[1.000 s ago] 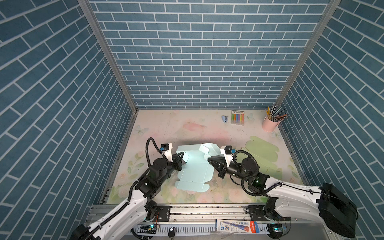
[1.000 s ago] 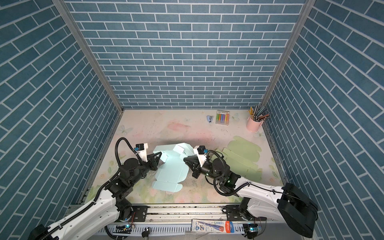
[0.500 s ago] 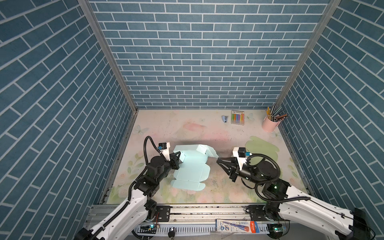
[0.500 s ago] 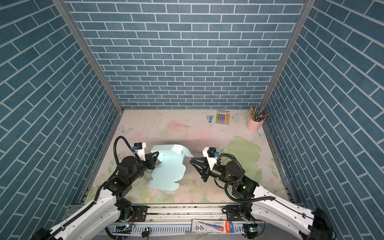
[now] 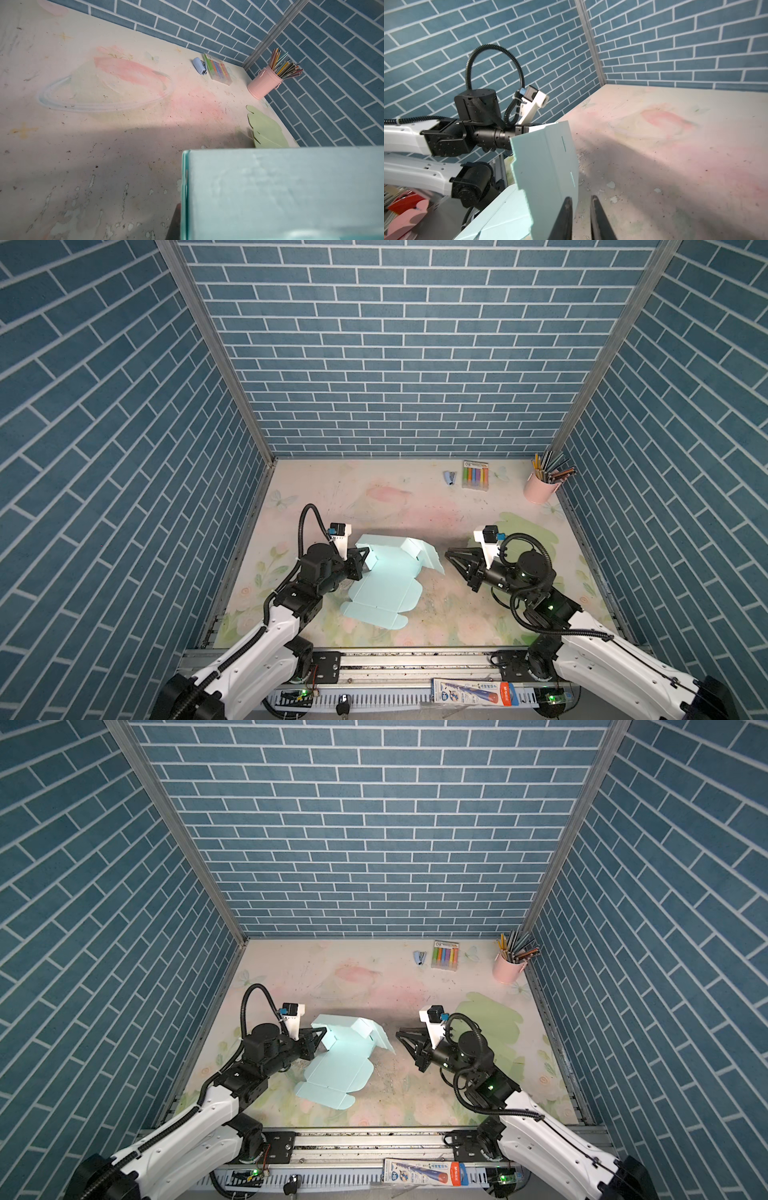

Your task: Fold the paper box

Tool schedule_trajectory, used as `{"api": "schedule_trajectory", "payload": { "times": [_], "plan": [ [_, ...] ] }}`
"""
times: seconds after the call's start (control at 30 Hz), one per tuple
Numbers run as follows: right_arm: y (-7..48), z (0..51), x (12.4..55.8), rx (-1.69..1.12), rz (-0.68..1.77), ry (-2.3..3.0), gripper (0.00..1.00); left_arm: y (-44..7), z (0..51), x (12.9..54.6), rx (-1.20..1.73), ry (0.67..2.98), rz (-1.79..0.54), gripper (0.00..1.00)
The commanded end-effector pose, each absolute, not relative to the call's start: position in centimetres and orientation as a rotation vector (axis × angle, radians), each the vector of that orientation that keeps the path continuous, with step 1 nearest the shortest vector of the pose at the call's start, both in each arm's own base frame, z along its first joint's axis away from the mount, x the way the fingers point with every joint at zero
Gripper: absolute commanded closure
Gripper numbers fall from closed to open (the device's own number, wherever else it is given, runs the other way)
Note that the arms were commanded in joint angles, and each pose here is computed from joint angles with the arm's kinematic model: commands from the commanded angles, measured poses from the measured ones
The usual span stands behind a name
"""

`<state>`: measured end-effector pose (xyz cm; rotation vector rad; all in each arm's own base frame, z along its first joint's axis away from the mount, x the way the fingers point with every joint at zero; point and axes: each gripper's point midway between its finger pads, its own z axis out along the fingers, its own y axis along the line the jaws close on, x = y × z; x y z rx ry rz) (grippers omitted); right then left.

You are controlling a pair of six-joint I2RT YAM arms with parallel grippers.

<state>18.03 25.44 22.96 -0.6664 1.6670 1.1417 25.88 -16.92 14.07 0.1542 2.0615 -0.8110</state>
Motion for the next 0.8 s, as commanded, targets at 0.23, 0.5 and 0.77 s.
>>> {"api": "schedule_trajectory", "payload": {
  "times": [0.23,0.5,0.77],
  "plan": [
    [29.4,22.6,15.5,-0.833,1.317,1.605,0.82,-18.4,14.8,25.9,0.217,2.029,-0.847,1.00],
    [31.6,21.8,14.6,-0.916,1.312,1.617,0.81,-18.5,14.5,25.8,0.221,2.037,-0.842,1.00],
    [32.7,21.1,16.0,-0.874,1.183,1.676,0.75,-18.2,13.8,25.8,0.207,2.056,-0.795,1.00]
  ]
}}
